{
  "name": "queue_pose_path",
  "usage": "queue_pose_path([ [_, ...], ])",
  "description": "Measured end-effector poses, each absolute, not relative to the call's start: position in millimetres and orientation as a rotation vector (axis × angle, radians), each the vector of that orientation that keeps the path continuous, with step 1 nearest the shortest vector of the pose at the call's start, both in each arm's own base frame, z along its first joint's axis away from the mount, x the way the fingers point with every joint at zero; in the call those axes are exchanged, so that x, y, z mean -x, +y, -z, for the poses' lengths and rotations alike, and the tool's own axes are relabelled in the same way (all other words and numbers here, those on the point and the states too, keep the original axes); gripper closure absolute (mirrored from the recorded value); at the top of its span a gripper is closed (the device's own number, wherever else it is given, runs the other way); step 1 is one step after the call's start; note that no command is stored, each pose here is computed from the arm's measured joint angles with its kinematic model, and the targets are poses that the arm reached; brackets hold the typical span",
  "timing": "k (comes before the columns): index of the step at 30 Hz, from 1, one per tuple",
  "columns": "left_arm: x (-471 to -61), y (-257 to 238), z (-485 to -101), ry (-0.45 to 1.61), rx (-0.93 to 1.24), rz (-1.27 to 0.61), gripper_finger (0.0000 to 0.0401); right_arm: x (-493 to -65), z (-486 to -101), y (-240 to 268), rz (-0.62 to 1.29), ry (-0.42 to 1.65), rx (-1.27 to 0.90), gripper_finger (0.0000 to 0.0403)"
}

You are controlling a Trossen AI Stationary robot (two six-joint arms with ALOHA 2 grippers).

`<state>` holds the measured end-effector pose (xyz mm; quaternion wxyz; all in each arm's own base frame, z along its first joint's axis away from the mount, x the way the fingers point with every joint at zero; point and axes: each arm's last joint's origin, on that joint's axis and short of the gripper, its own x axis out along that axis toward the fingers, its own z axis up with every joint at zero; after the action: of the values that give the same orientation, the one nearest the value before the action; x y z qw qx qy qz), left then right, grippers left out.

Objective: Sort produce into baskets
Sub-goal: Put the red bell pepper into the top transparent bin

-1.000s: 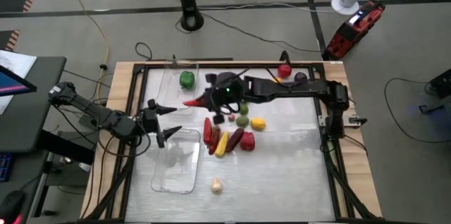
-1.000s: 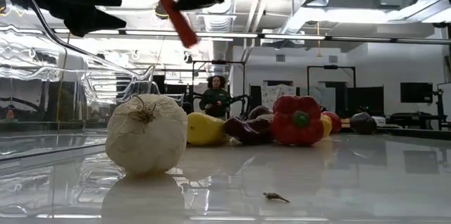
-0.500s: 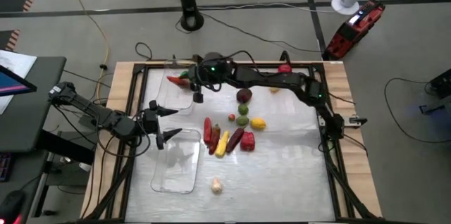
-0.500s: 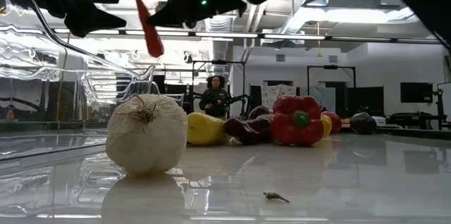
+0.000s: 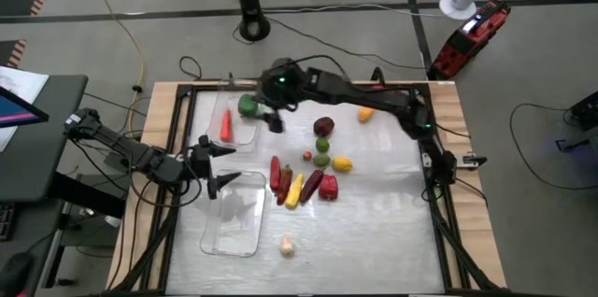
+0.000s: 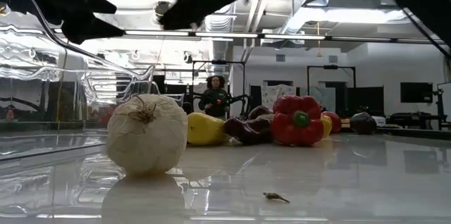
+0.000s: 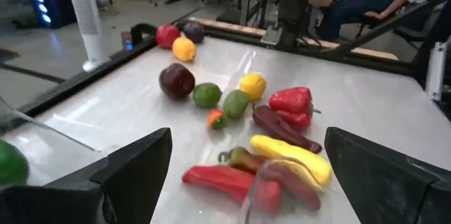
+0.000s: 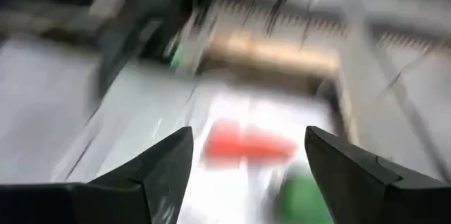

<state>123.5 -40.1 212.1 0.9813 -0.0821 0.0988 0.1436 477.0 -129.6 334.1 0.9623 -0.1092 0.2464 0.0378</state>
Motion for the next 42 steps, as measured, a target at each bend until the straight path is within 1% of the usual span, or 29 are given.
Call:
queue_pose_path([
  [3, -122.9, -39.8, -209.9, 0.219, 0.166, -0.293, 0.0040, -449.9, -342.8, -101.3, -0.098, 0.655, 0.228, 0.0109],
  [6, -122.9, -39.4, -210.5, 0.212, 0.152, -0.307, 0.0040, -428.3, -326.1, -63.1, -0.110, 0.782, 0.205, 0.0116],
  [8, -122.9, -39.3, -210.6, 0.210, 0.150, -0.309, 0.0040, -410.5, -307.9, -31.7, -0.123, 0.851, 0.205, 0.0117],
  [11, -123.1, -38.8, -210.4, 0.211, 0.147, -0.316, 0.0040, -381.7, -288.5, 16.1, -0.098, 0.809, 0.251, 0.0118],
  [14, -123.7, -35.8, -210.7, 0.202, 0.144, -0.361, 0.0040, -348.6, -257.6, 51.4, -0.066, 0.791, 0.262, 0.0118],
  [17, -124.9, -31.7, -211.2, 0.193, 0.150, -0.401, 0.0040, -316.8, -229.6, 70.4, -0.014, 0.822, 0.228, 0.0116],
  [20, -126.5, -27.7, -212.9, 0.175, 0.163, -0.431, 0.0040, -297.0, -221.7, 84.1, 0.009, 0.811, 0.263, 0.0111],
  [23, -127.8, -24.5, -215.0, 0.156, 0.167, -0.448, 0.0040, -295.8, -211.8, 94.5, -0.030, 0.829, 0.313, 0.0096],
  [27, -128.8, -22.6, -214.7, 0.162, 0.180, -0.434, 0.0040, -314.5, -207.6, 92.1, -0.028, 0.853, 0.347, 0.0061],
  [30, -129.8, -23.3, -213.8, 0.172, 0.187, -0.412, 0.0040, -327.8, -198.6, 85.7, -0.027, 0.965, 0.394, 0.0034],
  [32, -129.9, -23.6, -213.5, 0.178, 0.188, -0.398, 0.0040, -335.7, -200.5, 82.5, -0.019, 1.025, 0.399, 0.0022],
  [36, -129.9, -23.9, -212.8, 0.187, 0.184, -0.387, 0.0040, -347.2, -207.7, 83.0, -0.024, 1.077, 0.396, 0.0018],
  [39, -129.7, -24.0, -212.4, 0.193, 0.180, -0.382, 0.0040, -346.5, -204.2, 83.9, -0.045, 1.153, 0.395, 0.0023],
  [42, -129.6, -24.2, -211.4, 0.204, 0.185, -0.373, 0.0040, -343.3, -201.8, 83.1, -0.013, 1.206, 0.343, 0.0030],
])
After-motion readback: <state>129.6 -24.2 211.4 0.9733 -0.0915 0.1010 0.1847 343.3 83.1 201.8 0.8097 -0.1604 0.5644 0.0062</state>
